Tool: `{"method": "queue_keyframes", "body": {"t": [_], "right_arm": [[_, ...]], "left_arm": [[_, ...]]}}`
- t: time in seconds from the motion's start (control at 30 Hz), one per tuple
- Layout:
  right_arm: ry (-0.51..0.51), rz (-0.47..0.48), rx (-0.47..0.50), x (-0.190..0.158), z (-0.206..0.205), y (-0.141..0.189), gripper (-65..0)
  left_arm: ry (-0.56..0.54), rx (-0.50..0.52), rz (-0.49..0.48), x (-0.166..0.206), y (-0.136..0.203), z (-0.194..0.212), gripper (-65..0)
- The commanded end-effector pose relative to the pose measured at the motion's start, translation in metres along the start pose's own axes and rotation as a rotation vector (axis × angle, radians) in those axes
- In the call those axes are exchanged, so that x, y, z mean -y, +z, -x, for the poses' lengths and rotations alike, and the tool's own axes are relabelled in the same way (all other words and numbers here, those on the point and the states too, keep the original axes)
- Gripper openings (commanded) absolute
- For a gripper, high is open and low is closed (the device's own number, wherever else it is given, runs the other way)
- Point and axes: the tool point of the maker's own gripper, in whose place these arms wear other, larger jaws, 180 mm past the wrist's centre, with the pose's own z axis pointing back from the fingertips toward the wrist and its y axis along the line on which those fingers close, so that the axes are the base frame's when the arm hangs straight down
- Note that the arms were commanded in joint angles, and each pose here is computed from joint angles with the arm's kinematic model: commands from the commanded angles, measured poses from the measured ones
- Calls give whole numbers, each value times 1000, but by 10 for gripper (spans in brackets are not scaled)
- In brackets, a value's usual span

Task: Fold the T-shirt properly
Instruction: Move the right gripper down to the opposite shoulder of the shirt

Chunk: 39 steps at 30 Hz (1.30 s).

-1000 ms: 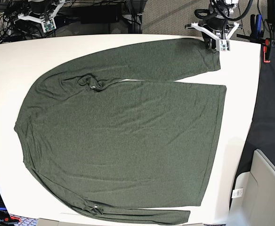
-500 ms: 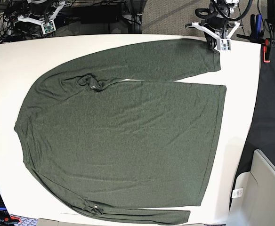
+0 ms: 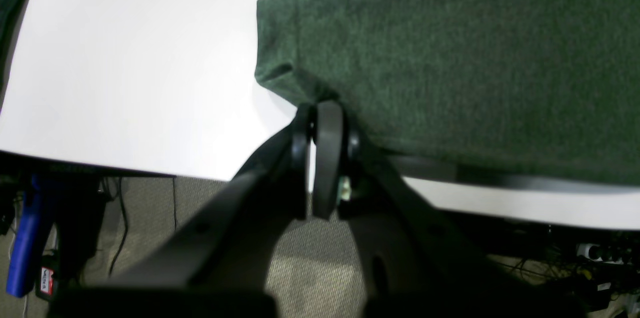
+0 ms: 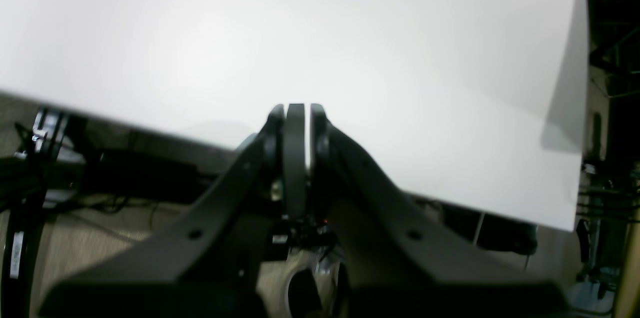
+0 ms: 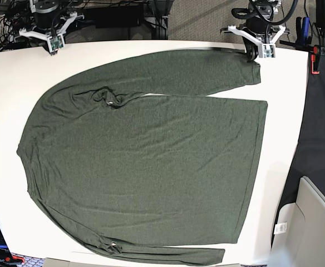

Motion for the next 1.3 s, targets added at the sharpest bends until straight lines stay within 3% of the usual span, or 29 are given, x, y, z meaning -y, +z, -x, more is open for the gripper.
{"method": "queue_keyframes", "body": {"t": [0.0,0.1,0.23,0.3,0.4,0.53,0.9,1.27], "right_arm": [[2,18,33,6,-9,2,-643],[64,55,60,15,-19,-3,-620],[294,166,93,28,-36,-9,-457],[377,188,118,24,-47,-12,-414],[435,192,157,17,-62,-16,-442],[437,201,175,17,-71,-25,-464],[600,57,109,-6,-57,-41,-464],[625,2,92,-15,-51,-41,-464]], "left_arm": [[-5,36,-6,-2,3,-9,-650],[-5,36,-6,-2,3,-9,-650],[-5,41,-6,-2,3,-11,-650],[-6,41,-6,-2,3,-11,-650],[-6,42,-4,-2,2,-11,-650],[-6,38,-4,-2,2,-10,-650],[-6,35,-6,-2,2,-9,-650],[-5,30,-6,-2,2,-8,-650]]}}
